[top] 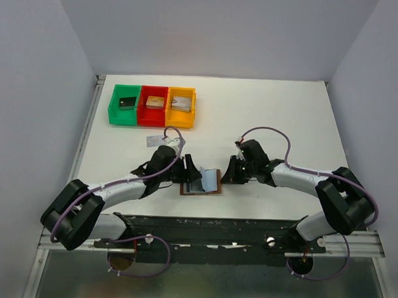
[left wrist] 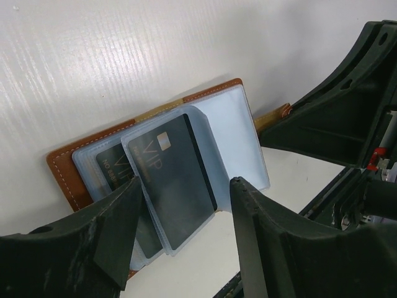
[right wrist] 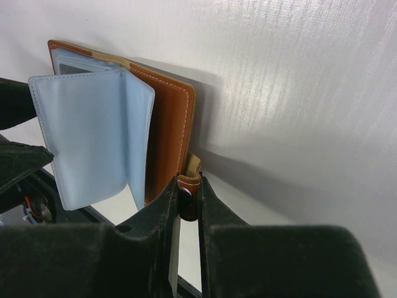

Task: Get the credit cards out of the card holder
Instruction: Remove the credit card from the card holder.

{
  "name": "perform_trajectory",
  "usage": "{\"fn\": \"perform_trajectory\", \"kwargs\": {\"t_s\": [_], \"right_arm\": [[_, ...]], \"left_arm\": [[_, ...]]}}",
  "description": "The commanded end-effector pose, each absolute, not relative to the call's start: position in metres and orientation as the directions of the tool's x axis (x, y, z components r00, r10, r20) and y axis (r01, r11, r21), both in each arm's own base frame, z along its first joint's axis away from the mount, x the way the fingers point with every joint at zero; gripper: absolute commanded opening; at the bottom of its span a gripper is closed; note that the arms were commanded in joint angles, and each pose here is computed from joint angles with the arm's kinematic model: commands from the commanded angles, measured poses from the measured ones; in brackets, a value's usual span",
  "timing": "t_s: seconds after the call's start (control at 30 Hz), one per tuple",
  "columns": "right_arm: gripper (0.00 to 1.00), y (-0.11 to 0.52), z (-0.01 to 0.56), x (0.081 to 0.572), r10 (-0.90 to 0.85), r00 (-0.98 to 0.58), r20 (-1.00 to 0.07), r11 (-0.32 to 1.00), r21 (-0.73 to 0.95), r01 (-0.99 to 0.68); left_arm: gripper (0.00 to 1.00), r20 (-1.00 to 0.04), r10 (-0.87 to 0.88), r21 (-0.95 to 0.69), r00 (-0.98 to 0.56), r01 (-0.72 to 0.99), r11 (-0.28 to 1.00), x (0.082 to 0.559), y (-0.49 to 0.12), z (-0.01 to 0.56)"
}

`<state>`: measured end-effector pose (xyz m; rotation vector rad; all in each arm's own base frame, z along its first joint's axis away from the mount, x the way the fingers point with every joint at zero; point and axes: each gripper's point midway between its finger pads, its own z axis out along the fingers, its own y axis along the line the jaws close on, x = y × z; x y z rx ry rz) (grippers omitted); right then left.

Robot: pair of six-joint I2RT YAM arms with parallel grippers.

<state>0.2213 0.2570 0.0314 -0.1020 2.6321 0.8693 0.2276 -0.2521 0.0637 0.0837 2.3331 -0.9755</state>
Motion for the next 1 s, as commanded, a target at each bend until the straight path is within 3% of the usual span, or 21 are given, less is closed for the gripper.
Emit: {"fn": "perform_trajectory", "kwargs": {"t_s": [0.0, 0.27, 0.5, 0.77, 0.83, 0.97], "right_arm": [[0.0, 0.262, 0.033, 0.221, 0.042, -0.931, -0.362, 0.79, 0.582, -0.191], [0.0, 0.263, 0.034, 0.221, 0.044, -0.931, -0.362, 0.787, 0.587, -0.191], [0.0, 0.263, 0.034, 0.22, 0.045, -0.933, -0.357, 0.784, 0.592, -0.188], [0.01, 0.253, 0.032, 0.22, 0.044, -0.929, -0.367, 0.815, 0.551, -0.179], [0.06, 0.245, 0.03, 0.22, 0.036, -0.927, -0.374, 0.842, 0.511, -0.174], [0.32, 0.228, 0.028, 0.224, 0.017, -0.917, -0.4, 0.891, 0.422, -0.167]], "left_arm": [[0.66, -0.58, -0.188, -0.634, -0.793, 0.295, 0.715, 0.228, -0.253, 0.073], [0.72, -0.597, -0.211, -0.637, -0.774, 0.298, 0.711, 0.228, -0.25, 0.079], [0.73, -0.601, -0.205, -0.64, -0.773, 0.311, 0.703, 0.23, -0.253, 0.084], [0.72, -0.589, -0.257, -0.607, -0.767, 0.21, 0.766, 0.228, -0.231, 0.069], [0.71, -0.591, -0.27, -0.587, -0.76, 0.176, 0.79, 0.227, -0.221, 0.064], [0.71, -0.594, -0.281, -0.556, -0.754, 0.133, 0.82, 0.224, -0.207, 0.057]]}}
